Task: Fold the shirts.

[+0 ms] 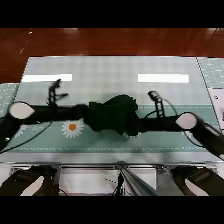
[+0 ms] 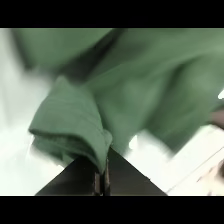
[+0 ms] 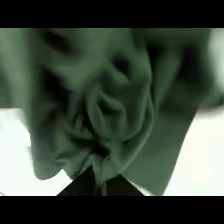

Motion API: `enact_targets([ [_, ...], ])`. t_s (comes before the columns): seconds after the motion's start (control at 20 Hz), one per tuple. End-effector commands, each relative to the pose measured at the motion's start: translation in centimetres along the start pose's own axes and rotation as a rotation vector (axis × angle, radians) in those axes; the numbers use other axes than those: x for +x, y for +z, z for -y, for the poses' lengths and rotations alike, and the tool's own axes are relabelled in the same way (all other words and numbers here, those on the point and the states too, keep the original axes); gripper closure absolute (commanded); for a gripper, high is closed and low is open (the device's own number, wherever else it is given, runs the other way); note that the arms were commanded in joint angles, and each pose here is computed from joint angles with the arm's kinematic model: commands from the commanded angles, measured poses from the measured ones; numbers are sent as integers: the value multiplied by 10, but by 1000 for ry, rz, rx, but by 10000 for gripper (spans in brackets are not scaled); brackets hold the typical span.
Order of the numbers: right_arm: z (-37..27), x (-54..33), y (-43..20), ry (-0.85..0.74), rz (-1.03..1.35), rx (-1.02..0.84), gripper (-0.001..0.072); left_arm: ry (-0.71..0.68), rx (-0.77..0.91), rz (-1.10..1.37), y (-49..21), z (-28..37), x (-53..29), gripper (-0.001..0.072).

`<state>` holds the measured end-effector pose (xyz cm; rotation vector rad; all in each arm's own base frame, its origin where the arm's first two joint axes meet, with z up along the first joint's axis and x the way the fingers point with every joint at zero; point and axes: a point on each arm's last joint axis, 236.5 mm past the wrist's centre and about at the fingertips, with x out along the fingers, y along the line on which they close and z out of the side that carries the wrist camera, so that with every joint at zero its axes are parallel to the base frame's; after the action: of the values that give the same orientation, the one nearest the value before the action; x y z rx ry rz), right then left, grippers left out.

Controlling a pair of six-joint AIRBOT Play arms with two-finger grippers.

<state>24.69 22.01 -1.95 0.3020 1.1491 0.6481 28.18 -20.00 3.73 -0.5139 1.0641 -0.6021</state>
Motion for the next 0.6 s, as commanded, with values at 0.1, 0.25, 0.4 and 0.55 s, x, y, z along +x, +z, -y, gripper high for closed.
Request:
enact_targets([
  [0.1,3,-182,113,-297,469,-262,672,7,233,609,139,87,-190,682],
  [0.25,-17,-329,158,-528,866,-369,673,90,340,904,163,129,-304,681],
  [0.4,-53,-415,167,-597,1079,-404,673,98,452,1059,157,184,-366,681],
  [0.55,-100,-478,169,-594,1263,-467,673,15,570,1162,137,251,-409,682],
])
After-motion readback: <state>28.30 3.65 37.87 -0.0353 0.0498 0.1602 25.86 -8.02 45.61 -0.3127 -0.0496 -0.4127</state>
